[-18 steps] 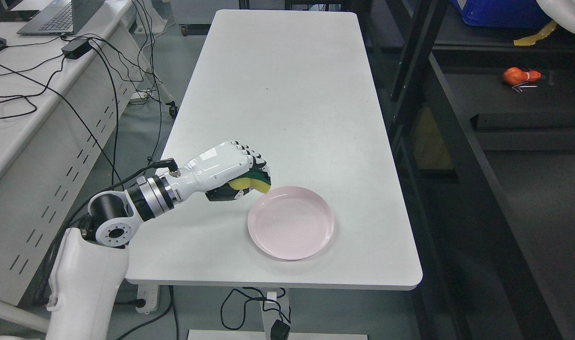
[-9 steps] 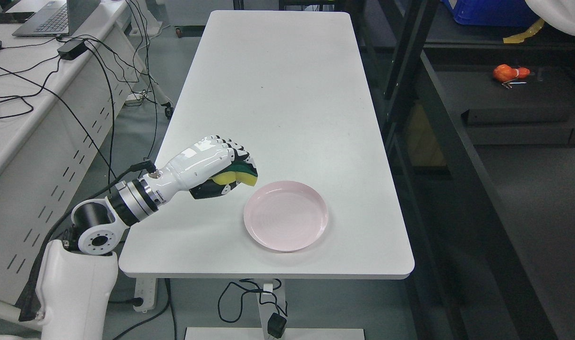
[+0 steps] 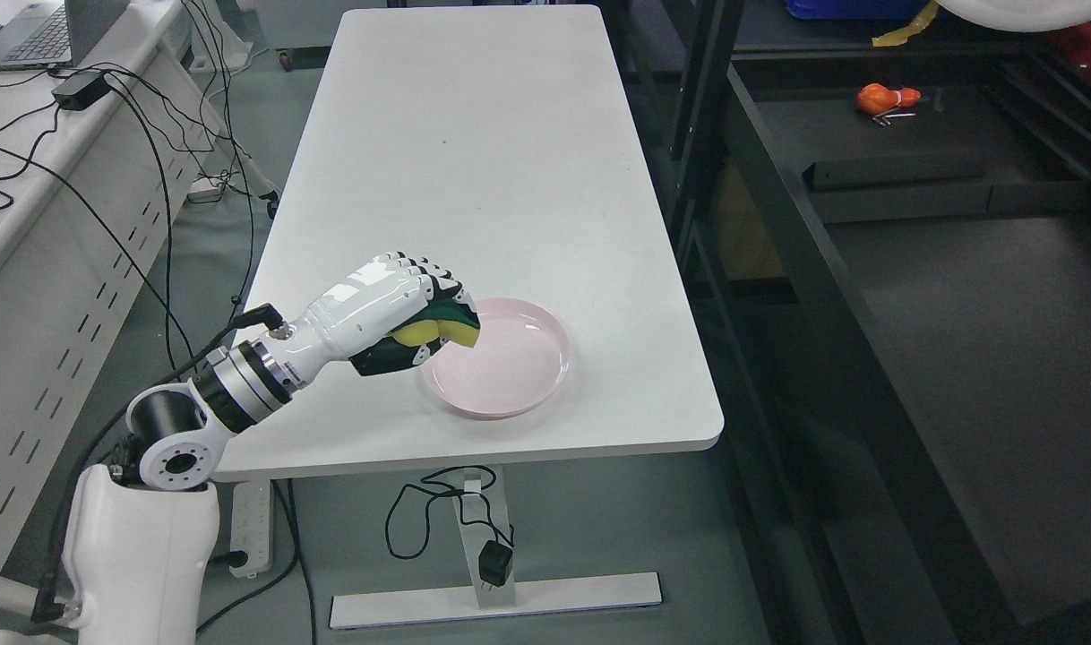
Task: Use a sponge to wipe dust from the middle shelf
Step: 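Hold the sponge in the left hand while turning toward the shelves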
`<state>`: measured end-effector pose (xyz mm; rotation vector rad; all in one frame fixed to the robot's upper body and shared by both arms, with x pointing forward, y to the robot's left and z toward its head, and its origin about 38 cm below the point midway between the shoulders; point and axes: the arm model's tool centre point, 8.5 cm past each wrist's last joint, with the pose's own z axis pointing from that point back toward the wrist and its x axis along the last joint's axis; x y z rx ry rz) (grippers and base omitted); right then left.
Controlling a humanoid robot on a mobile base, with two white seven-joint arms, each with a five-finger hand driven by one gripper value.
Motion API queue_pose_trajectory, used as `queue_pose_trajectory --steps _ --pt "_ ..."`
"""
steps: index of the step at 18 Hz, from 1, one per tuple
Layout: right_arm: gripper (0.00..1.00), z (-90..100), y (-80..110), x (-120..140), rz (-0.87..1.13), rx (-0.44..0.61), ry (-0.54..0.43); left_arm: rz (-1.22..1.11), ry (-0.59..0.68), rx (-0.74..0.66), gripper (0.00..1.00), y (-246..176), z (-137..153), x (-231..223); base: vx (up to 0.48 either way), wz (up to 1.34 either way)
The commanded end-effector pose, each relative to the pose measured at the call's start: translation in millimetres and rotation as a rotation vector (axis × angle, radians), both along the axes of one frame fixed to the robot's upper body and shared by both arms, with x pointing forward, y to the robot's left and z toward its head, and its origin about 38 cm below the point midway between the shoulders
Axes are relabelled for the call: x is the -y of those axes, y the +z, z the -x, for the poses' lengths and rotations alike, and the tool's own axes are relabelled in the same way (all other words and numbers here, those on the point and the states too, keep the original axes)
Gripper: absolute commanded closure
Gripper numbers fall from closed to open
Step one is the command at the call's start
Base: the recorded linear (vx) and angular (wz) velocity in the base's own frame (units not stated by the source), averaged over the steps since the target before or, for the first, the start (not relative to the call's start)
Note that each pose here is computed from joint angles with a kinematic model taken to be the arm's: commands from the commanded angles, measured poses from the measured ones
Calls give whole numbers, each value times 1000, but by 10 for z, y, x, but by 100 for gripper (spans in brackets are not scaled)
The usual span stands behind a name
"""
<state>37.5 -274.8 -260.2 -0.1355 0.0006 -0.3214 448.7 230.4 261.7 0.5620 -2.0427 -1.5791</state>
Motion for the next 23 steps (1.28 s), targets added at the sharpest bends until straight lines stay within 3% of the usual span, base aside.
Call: queue_pose_trajectory --steps 1,18,23 --pt "0 -59 13 125 21 17 0 26 19 7 100 0 30 -57 -215 -180" --pt "0 -59 13 125 21 17 0 55 26 28 100 107 -9 -61 -229 -334" --pt "0 -59 13 125 21 17 0 67 -82 20 100 83 1 442 -167 -454"
